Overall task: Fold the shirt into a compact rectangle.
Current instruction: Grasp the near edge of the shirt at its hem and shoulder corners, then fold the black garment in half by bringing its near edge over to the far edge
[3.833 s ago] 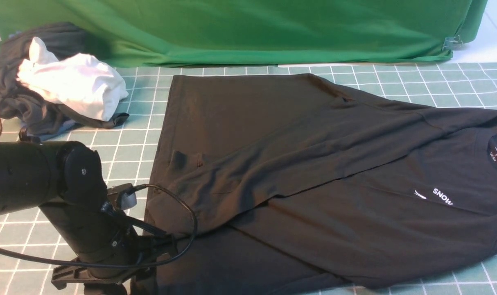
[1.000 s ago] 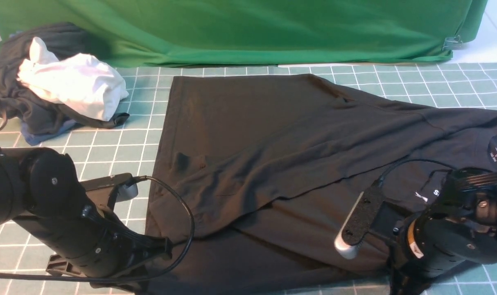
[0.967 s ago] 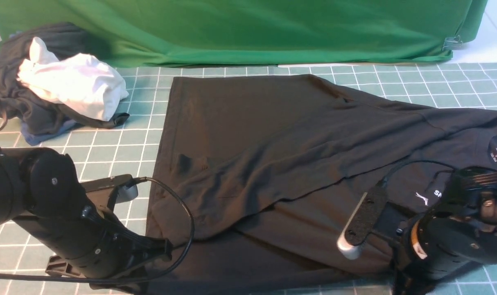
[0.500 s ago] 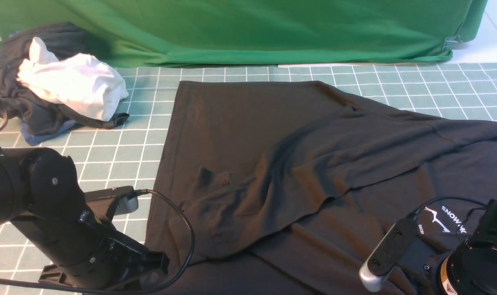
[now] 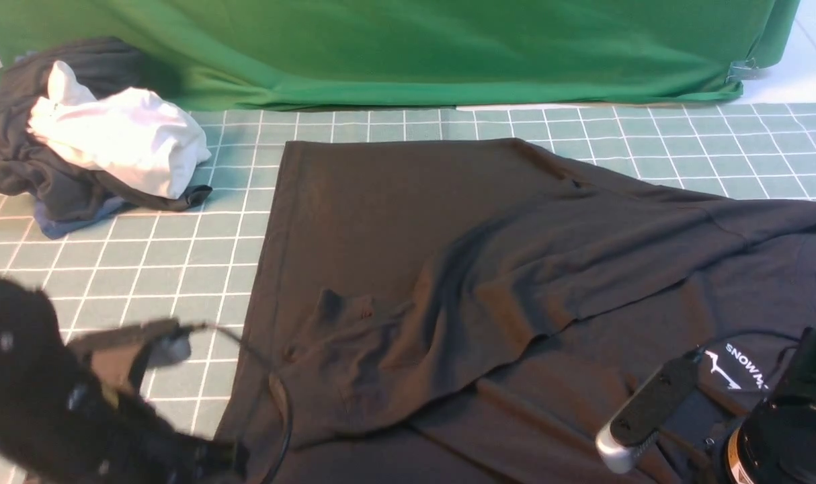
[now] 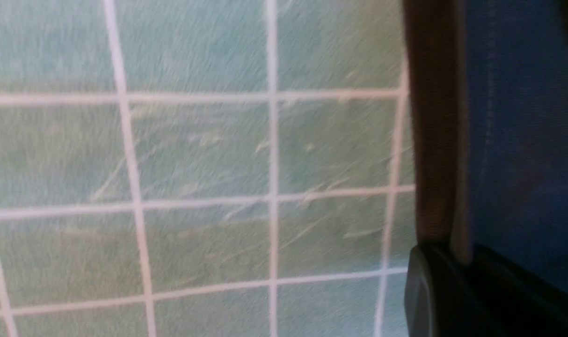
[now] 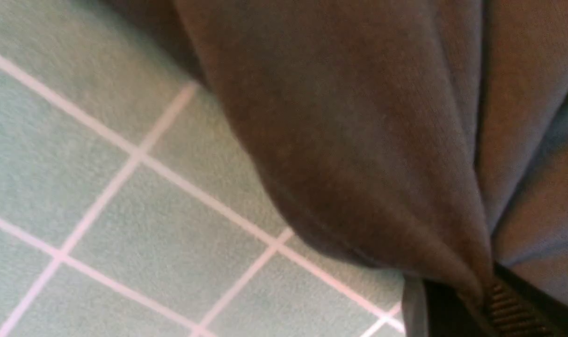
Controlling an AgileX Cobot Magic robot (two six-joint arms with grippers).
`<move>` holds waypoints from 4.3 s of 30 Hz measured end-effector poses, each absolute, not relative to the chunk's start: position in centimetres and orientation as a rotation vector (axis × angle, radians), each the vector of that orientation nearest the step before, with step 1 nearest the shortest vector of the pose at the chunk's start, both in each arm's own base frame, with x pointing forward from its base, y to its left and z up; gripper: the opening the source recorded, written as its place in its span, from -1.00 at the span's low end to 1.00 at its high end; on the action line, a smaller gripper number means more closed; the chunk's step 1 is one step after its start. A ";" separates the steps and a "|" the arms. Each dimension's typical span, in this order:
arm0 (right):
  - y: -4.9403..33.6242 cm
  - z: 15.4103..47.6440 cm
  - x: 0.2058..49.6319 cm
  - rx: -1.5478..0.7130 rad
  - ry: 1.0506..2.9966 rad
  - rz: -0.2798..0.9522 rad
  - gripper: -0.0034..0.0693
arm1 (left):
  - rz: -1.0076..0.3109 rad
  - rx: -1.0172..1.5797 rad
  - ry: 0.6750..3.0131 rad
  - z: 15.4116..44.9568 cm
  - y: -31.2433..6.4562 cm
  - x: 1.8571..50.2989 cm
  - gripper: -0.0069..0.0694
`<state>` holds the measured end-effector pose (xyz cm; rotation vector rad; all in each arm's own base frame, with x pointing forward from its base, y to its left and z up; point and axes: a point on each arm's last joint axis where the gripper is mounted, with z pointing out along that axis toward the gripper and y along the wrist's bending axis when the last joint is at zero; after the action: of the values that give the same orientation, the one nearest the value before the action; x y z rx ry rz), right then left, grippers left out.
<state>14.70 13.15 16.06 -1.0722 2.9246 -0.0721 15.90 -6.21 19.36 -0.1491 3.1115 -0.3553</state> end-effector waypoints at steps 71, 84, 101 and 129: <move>14.7 18.2 16.4 -1.070 2.844 -0.035 -0.78 | -0.629 -0.313 2.906 18.2 -7.4 16.1 -0.78; 15.1 19.4 17.1 -1.075 2.827 -0.054 -0.78 | -0.646 -0.211 2.734 22.9 -7.7 18.3 -0.78; 16.7 25.5 20.8 -0.985 2.659 -0.077 -0.78 | -0.498 -0.280 2.540 28.3 -6.8 22.2 -0.78; 13.3 22.9 37.1 -0.515 2.555 -0.048 -0.78 | -0.499 -0.482 2.493 23.9 -4.1 39.3 -0.78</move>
<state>37.14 13.25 22.85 -0.5152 2.5551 -0.0483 39.26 -4.09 23.93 -0.4822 2.4929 -0.4990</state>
